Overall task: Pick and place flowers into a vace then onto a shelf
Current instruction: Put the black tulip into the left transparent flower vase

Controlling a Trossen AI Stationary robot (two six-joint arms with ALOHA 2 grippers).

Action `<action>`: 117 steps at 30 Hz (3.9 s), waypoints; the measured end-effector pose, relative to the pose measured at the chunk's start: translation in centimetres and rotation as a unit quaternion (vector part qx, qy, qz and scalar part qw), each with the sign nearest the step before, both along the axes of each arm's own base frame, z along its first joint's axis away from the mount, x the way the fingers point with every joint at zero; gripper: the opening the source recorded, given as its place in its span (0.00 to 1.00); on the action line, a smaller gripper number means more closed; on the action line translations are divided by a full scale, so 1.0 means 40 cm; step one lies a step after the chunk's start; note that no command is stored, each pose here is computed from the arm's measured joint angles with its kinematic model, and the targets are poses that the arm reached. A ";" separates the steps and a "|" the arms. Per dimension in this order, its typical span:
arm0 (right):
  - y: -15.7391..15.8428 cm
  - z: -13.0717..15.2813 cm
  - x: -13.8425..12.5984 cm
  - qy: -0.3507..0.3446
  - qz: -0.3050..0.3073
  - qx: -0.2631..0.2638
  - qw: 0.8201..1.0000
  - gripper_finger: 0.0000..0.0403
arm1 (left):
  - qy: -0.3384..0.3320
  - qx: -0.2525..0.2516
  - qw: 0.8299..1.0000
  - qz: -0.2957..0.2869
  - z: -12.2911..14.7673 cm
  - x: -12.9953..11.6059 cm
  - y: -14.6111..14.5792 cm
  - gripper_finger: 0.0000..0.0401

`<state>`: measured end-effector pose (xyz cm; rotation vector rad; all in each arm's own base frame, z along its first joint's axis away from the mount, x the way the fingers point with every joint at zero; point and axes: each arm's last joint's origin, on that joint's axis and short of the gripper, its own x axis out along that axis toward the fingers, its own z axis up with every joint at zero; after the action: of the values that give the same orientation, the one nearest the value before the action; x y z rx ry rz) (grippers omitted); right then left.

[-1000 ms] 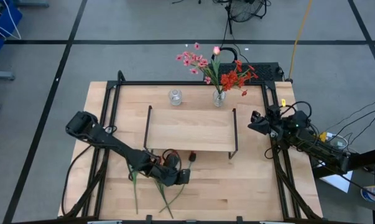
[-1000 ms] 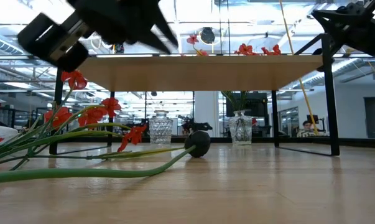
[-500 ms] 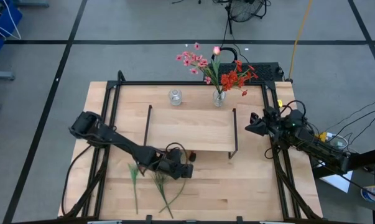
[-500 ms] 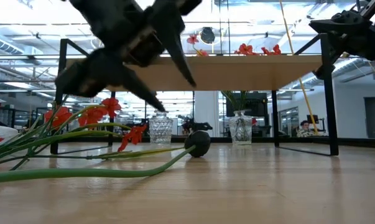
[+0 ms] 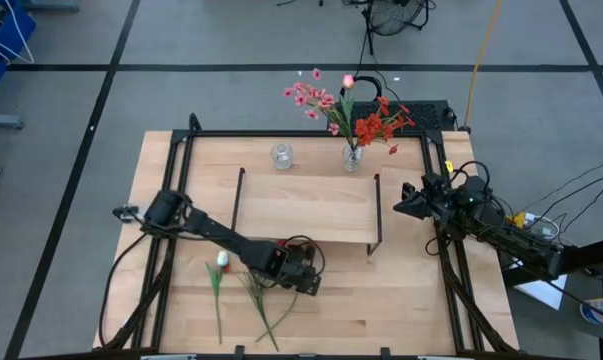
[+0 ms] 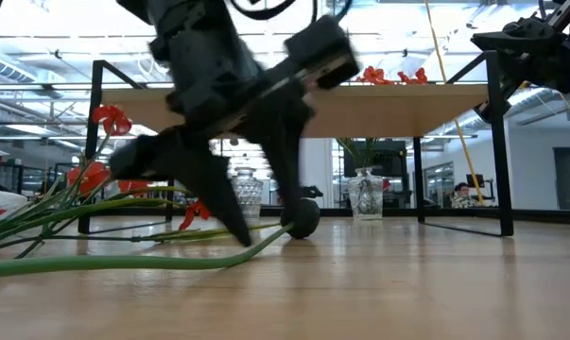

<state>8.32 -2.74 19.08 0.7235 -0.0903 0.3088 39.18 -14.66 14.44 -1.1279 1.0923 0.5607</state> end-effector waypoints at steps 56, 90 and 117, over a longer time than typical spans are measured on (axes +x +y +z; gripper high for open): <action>-0.006 -0.041 0.008 0.065 -0.016 -0.015 0.998 0.00 | -0.279 0.569 0.770 0.071 0.730 -0.280 0.372 0.01; -0.049 -0.052 0.010 0.089 -0.304 -0.077 0.945 0.00 | -0.542 0.364 0.727 -0.211 0.533 -0.435 1.182 0.00; -0.065 -0.068 0.007 0.129 -0.392 -0.052 0.909 0.00 | -0.615 0.333 0.688 -0.195 0.388 -0.412 1.102 0.00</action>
<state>8.62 -5.33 16.36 0.5635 -0.1061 -0.5513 22.68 29.43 29.95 -0.3607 -0.1306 -0.2144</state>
